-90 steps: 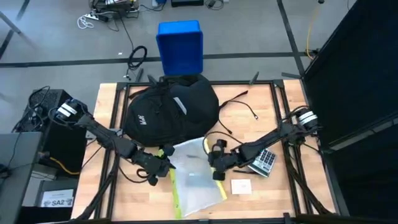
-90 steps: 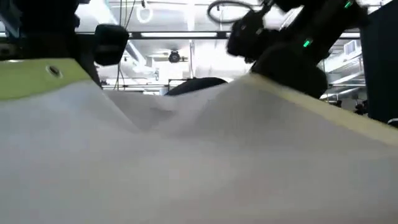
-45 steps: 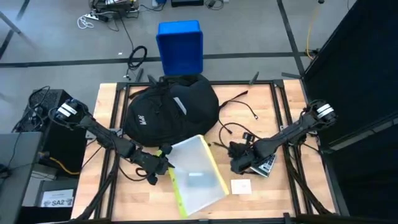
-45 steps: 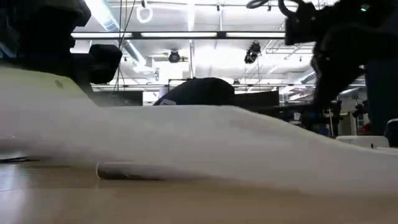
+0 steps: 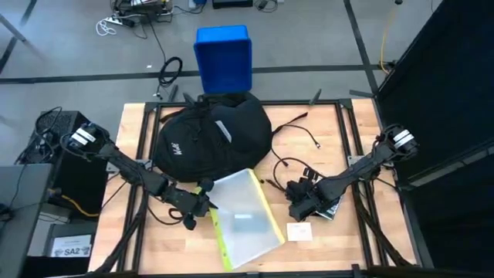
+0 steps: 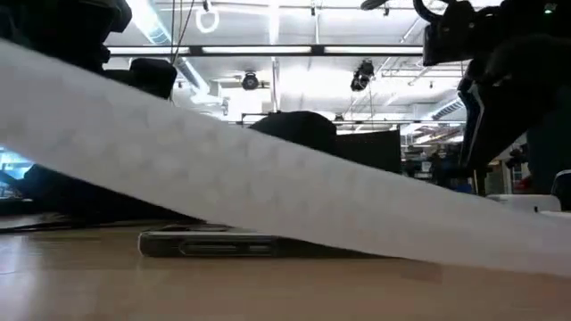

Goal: Unpack backpack
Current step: Prepare the zip bag

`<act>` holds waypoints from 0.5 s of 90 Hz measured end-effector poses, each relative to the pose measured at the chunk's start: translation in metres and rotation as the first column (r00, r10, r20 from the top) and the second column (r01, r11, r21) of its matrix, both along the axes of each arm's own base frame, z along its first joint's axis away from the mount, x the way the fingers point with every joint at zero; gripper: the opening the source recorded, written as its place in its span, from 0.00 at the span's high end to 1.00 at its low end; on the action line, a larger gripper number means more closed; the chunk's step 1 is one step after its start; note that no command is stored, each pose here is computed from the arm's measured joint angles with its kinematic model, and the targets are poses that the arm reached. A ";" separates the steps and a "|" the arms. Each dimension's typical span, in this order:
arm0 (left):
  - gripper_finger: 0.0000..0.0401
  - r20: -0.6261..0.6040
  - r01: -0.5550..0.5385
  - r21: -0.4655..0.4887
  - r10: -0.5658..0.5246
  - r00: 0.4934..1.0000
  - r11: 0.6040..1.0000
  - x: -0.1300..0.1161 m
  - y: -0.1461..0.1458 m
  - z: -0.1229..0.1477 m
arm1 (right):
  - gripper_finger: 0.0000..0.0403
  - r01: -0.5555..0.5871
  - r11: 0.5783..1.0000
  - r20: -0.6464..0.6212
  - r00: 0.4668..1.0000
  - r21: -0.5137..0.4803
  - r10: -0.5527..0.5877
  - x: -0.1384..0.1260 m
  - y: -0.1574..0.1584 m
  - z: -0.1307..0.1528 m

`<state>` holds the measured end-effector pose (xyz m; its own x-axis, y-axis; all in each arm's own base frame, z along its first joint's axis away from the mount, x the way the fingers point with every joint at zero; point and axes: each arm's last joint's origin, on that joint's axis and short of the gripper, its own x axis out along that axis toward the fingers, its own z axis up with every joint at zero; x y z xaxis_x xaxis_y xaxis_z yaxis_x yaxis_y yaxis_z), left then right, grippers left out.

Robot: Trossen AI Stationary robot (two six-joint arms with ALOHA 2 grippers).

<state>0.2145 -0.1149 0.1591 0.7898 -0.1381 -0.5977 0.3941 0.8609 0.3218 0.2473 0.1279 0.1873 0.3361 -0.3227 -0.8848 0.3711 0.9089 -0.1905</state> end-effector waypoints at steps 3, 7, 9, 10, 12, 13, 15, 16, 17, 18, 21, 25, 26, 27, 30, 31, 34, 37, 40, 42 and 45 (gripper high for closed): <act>1.00 0.003 0.000 -0.002 0.000 1.000 1.000 0.000 0.000 0.000 | 0.53 -0.006 1.000 0.013 1.000 -0.007 0.006 0.001 0.000 0.000; 1.00 0.006 -0.003 -0.007 0.003 1.000 1.000 0.000 0.000 0.001 | 0.50 -0.018 1.000 0.040 0.999 -0.022 0.019 0.003 0.001 0.001; 1.00 0.005 -0.006 -0.010 0.006 1.000 1.000 0.000 0.000 0.001 | 0.48 -0.023 0.999 0.060 0.998 -0.030 0.024 0.005 0.001 0.002; 1.00 0.005 -0.007 -0.013 0.007 1.000 1.000 0.000 0.000 0.001 | 0.47 -0.025 0.999 0.072 0.997 -0.034 0.027 0.006 0.001 0.002; 1.00 0.004 -0.011 -0.017 0.011 1.000 1.000 0.000 0.000 0.001 | 0.46 -0.030 0.999 0.093 0.995 -0.046 0.034 0.008 0.002 0.003; 1.00 0.003 -0.012 -0.019 0.012 1.000 1.000 0.000 0.000 0.001 | 0.46 -0.030 0.998 0.105 0.994 -0.051 0.036 0.009 0.002 0.003; 1.00 0.004 -0.017 -0.022 0.017 1.000 1.000 0.001 0.000 0.001 | 0.45 -0.033 0.997 0.129 0.991 -0.065 0.041 0.010 0.003 0.004; 1.00 0.004 -0.019 -0.022 0.019 1.000 1.000 0.001 0.000 0.001 | 0.44 -0.036 0.997 0.140 0.989 -0.071 0.046 0.011 0.003 0.004; 1.00 0.005 -0.022 -0.022 0.022 1.000 1.000 0.001 0.000 0.001 | 0.44 -0.038 0.996 0.152 0.987 -0.078 0.050 0.012 0.003 0.005; 1.00 0.006 -0.025 -0.021 0.025 1.000 0.999 0.001 0.000 0.001 | 0.43 -0.039 0.996 0.165 0.985 -0.084 0.052 0.014 0.003 0.005; 1.00 0.007 -0.035 -0.023 0.035 0.999 0.999 0.001 0.000 0.001 | 0.43 -0.047 0.993 0.198 0.978 -0.104 0.067 0.017 0.003 0.007; 1.00 0.010 -0.051 -0.031 0.051 0.999 0.998 0.001 0.001 0.001 | 0.42 -0.059 0.988 0.240 0.966 -0.143 0.093 0.022 0.004 0.009; 1.00 0.011 -0.054 -0.032 0.054 0.998 0.998 0.001 0.001 0.001 | 0.42 -0.062 0.986 0.250 0.963 -0.154 0.099 0.023 0.004 0.010; 1.00 0.014 -0.058 -0.034 0.058 0.998 0.998 0.001 0.001 0.001 | 0.42 -0.064 0.984 0.260 0.960 -0.165 0.106 0.024 0.004 0.010; 1.00 0.026 -0.064 -0.042 0.065 0.998 0.997 0.002 0.000 0.002 | 0.42 -0.068 0.977 0.288 0.950 -0.200 0.125 0.027 0.004 0.012; 1.00 0.032 -0.064 -0.046 0.066 0.997 0.997 0.002 0.000 0.003 | 0.42 -0.069 0.975 0.297 0.946 -0.212 0.131 0.028 0.004 0.013; 1.00 0.049 -0.063 -0.058 0.066 0.997 0.996 0.003 0.000 0.004 | 0.42 -0.067 0.967 0.321 0.936 -0.246 0.147 0.031 0.004 0.015; 1.00 0.063 -0.058 -0.060 0.062 0.996 0.997 0.004 -0.001 0.006 | 0.43 -0.064 0.958 0.346 0.924 -0.280 0.163 0.034 0.004 0.018; 1.00 0.072 -0.054 -0.059 0.058 0.996 0.997 0.004 -0.001 0.007 | 0.44 -0.055 0.949 0.372 0.911 -0.312 0.175 0.037 0.004 0.021; 1.00 0.076 -0.050 -0.055 0.054 0.996 0.997 0.004 -0.001 0.007 | 0.45 -0.050 0.943 0.388 0.903 -0.329 0.183 0.039 0.004 0.022; 1.00 0.080 -0.044 -0.044 0.048 0.996 0.998 0.005 -0.001 0.007 | 0.47 -0.045 0.936 0.409 0.891 -0.349 0.196 0.043 0.004 0.025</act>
<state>0.2193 -0.1157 0.1661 0.8416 -0.1244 -0.5255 0.3278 0.8910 0.3141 0.2899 0.1321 0.2124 0.7135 -0.4952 -0.4957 0.3757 0.8676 -0.3259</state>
